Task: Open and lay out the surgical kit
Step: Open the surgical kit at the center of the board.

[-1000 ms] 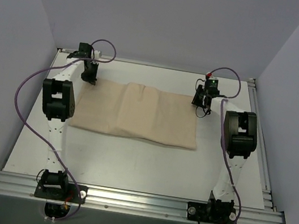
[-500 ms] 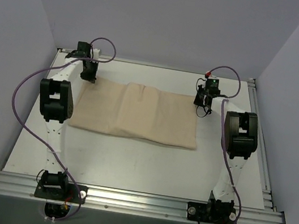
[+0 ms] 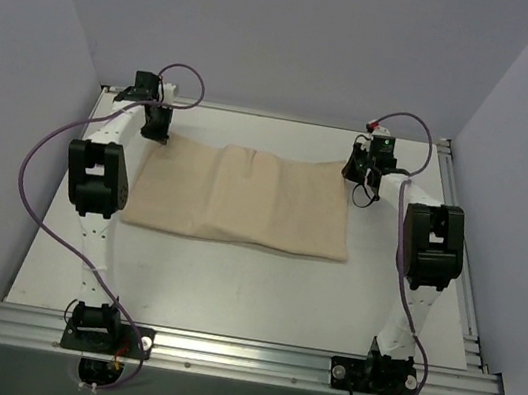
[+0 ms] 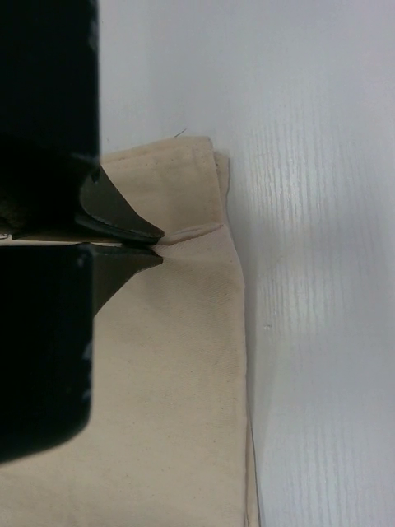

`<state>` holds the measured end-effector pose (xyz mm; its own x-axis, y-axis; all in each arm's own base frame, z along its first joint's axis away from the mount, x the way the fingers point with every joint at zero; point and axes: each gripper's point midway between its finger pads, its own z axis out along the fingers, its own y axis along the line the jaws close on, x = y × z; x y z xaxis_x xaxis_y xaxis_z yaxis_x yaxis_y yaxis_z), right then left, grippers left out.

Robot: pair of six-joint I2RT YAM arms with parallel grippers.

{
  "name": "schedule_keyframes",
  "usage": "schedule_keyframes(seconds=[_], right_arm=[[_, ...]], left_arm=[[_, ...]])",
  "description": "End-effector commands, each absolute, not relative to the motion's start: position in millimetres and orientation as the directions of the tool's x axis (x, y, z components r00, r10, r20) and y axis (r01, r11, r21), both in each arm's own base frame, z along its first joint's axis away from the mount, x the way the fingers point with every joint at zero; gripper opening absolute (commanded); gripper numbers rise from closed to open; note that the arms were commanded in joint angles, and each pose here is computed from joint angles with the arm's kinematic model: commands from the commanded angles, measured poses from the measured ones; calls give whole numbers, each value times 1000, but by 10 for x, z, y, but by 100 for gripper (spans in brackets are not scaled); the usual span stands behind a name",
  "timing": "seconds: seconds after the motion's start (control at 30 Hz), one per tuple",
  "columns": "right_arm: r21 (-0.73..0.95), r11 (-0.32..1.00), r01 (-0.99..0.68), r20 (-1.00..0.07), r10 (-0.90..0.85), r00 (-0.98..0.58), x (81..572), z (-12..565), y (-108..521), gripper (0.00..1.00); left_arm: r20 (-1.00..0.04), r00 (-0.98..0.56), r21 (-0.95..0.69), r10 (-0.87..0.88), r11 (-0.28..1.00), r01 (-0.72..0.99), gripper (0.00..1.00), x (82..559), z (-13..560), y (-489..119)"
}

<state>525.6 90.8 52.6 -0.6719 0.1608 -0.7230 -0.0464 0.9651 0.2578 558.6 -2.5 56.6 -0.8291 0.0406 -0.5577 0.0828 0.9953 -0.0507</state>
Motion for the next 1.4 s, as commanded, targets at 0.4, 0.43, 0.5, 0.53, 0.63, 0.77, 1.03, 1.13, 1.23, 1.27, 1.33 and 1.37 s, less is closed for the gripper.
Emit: schedule_keyframes(seconds=[0.4, 0.43, 0.5, 0.53, 0.63, 0.77, 1.03, 1.13, 1.23, 1.27, 1.33, 1.37], right_arm=[[276, 956, -102, -744, 146, -652, 5392, 602, 1053, 21], [277, 957, -89, -742, 154, -652, 5418, 605, 1016, 24], [274, 959, -79, -750, 162, -641, 5542, 648, 968, 35], [266, 962, -68, -750, 162, -641, 5587, 641, 936, 36], [242, 969, -48, -727, 148, -671, 5645, 547, 900, 39], [250, 966, -60, -705, 139, -696, 5632, 406, 940, 38], [231, 968, -103, -732, 103, -673, 5554, 550, 987, 37], [231, 968, -95, -726, 106, -679, 5547, 544, 974, 39], [241, 966, -90, -721, 117, -683, 5548, 525, 993, 39], [255, 963, -92, -717, 124, -686, 5561, 524, 1025, 39], [265, 960, -93, -712, 130, -690, 5565, 520, 1051, 39], [270, 959, -91, -712, 135, -689, 5574, 540, 1063, 39]], left_arm=[[-628, -777, -8, 45, 998, 64, 2, 5698, 896, 119], [-630, -775, -3, 48, 998, 64, 2, 5708, 904, 120], [-622, -782, -2, 48, 998, 62, 2, 5691, 878, 131], [-621, -783, 0, 47, 998, 61, 2, 5690, 869, 127], [-615, -788, -2, 44, 998, 58, 2, 5673, 837, 135], [-615, -788, 13, 43, 999, 45, 2, 5669, 827, 175], [-643, -765, 12, 27, 1000, 25, 3, 5707, 982, 278], [-619, -785, 10, 33, 999, 34, 26, 5689, 881, 263], [-573, -819, -3, 26, 999, 33, 32, 5637, 716, 256], [-554, -832, -4, 22, 1000, 29, 32, 5601, 664, 265], [-531, -847, -2, 20, 1000, 25, 33, 5565, 557, 273], [-525, -851, 0, 19, 1000, 22, 33, 5549, 528, 271]])
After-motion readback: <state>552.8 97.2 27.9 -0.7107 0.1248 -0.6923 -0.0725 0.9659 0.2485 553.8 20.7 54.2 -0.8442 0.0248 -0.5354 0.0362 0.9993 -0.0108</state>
